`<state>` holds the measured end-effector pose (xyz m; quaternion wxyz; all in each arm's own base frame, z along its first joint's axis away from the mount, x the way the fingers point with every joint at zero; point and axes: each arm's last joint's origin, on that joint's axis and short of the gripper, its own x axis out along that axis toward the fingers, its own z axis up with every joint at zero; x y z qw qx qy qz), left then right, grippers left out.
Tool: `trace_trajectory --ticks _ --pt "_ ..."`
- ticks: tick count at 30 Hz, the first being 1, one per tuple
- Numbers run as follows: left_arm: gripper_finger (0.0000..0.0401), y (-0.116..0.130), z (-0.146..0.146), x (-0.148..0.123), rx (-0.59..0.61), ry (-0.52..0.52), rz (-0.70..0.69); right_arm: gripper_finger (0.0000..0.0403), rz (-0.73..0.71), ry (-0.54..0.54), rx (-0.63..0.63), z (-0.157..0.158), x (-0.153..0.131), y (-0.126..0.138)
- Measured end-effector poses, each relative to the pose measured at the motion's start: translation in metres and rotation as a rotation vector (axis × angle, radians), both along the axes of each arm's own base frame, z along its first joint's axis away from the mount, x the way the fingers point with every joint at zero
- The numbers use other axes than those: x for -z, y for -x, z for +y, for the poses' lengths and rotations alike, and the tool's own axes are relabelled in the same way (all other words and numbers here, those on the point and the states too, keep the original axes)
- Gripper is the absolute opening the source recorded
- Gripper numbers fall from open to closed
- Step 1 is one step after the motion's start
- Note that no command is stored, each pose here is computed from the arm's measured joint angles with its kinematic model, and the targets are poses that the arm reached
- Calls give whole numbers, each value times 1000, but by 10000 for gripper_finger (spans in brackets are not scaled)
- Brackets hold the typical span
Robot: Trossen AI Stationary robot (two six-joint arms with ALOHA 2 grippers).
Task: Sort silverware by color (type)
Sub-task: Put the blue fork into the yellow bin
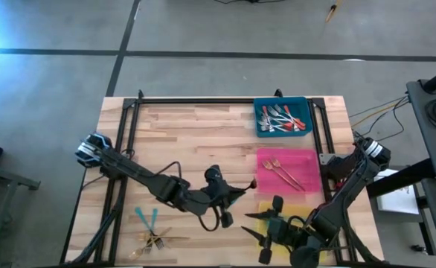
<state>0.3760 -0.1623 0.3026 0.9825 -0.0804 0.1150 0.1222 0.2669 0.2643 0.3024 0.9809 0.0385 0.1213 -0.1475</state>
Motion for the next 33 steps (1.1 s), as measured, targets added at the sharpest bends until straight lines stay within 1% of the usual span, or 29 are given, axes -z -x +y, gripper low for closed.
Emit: trace_trajectory --ticks 3,6,9,14,20,24,27,33 --pt "0 3 2 1 -56 -26 -19 176 -16 -11 39 -1 1 1" --pt "0 6 2 0 -100 -11 -69 178 -34 25 119 -4 3 2" --pt "0 5 0 -2 -99 10 -150 178 -44 62 191 -8 10 0" --pt "0 7 -1 -2 -88 9 -241 178 -45 62 239 -14 17 -8" --pt "0 7 -2 4 -88 22 -264 178 -52 80 283 -22 17 -14" --pt "0 8 -5 1 -81 33 -301 174 -49 83 307 -29 18 -20" --pt "0 10 -8 0 -70 14 -303 169 -35 100 323 -35 19 -23" --pt "0 11 -10 0 -64 12 -306 149 -29 105 345 -42 19 -28"
